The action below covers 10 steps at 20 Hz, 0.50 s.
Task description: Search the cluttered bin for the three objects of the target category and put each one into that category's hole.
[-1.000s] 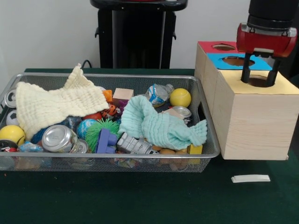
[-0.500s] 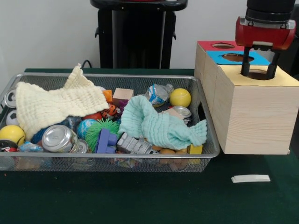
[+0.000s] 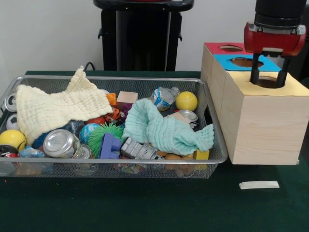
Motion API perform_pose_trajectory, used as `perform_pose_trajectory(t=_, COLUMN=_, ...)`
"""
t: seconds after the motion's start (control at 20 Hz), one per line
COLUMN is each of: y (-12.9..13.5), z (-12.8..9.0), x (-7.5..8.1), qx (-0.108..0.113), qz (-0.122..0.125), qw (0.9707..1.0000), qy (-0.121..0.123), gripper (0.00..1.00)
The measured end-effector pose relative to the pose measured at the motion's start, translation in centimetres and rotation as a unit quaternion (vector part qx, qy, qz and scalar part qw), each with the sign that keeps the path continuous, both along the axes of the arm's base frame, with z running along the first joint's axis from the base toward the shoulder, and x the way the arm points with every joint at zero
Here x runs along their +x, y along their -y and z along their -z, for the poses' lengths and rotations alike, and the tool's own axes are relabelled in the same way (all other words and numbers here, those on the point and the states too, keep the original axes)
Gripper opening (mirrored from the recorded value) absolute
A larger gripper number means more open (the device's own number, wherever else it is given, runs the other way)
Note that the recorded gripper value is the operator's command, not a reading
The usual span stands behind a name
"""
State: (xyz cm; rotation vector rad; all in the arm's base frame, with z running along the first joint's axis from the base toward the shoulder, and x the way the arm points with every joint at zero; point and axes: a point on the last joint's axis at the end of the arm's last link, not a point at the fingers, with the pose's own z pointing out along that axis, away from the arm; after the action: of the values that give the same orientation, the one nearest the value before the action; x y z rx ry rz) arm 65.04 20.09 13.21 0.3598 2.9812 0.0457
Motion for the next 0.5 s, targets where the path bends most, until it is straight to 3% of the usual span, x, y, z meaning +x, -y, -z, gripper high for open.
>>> perform_pose_trajectory(t=0.15, y=-0.5, z=1.3, x=0.4, qx=-0.007, qz=-0.007, qw=0.9998, qy=0.017, gripper=1.0)
perform_pose_trajectory(t=0.2, y=-1.0, z=2.3, x=0.2, qx=-0.011, qz=-0.012, qw=0.9996, qy=0.021, gripper=0.0)
perform_pose_trajectory(t=0.5, y=-2.5, z=3.3, x=-0.9, qx=-0.019, qz=-0.026, qw=0.9994, qy=0.013, gripper=0.0)
